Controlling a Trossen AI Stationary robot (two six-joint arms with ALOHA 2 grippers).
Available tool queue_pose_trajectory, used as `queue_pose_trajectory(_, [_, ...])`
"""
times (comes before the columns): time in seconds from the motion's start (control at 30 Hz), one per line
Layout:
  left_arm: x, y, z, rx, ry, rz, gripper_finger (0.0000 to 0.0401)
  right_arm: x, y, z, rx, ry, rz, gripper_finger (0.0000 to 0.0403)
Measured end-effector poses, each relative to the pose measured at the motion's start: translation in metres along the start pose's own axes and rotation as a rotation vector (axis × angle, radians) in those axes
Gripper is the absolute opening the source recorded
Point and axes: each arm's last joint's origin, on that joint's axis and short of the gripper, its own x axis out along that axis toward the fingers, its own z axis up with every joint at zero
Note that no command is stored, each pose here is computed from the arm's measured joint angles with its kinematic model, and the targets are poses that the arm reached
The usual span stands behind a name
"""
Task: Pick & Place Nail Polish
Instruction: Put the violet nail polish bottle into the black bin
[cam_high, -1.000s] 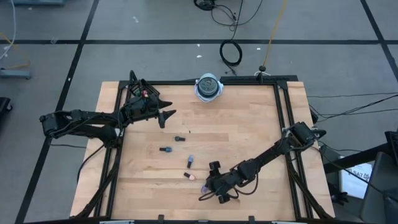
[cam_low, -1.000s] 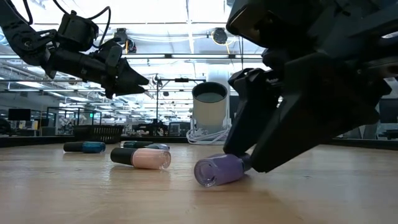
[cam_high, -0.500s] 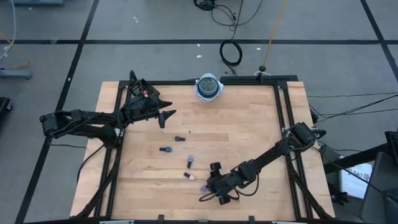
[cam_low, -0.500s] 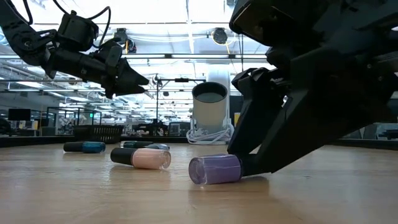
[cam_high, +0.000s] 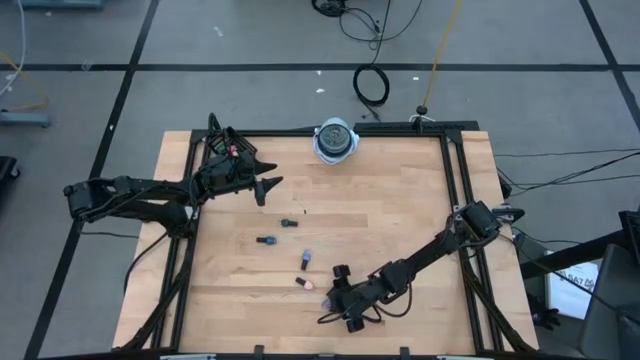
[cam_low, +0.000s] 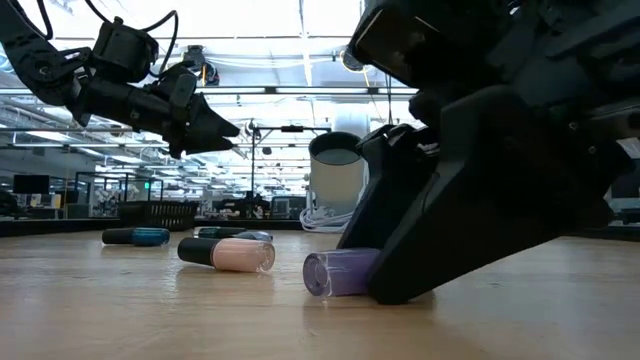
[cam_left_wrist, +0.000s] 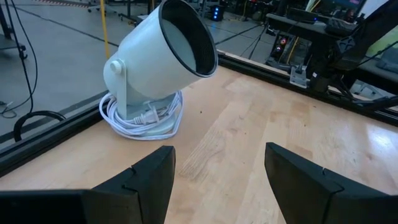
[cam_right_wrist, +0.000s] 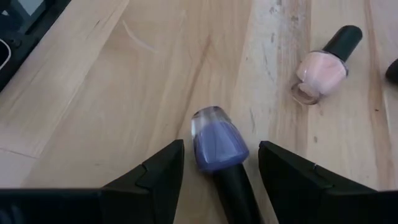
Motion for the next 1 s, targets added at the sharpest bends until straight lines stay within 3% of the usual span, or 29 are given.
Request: queue_pose_trajectory(1.0, [0.0000, 0.0001, -0.0003, 0.000, 0.003, 0.001, 0.0244, -0.0019, -0.0014, -0.0083, 0.034, 0.098, 0.007, 0.0196])
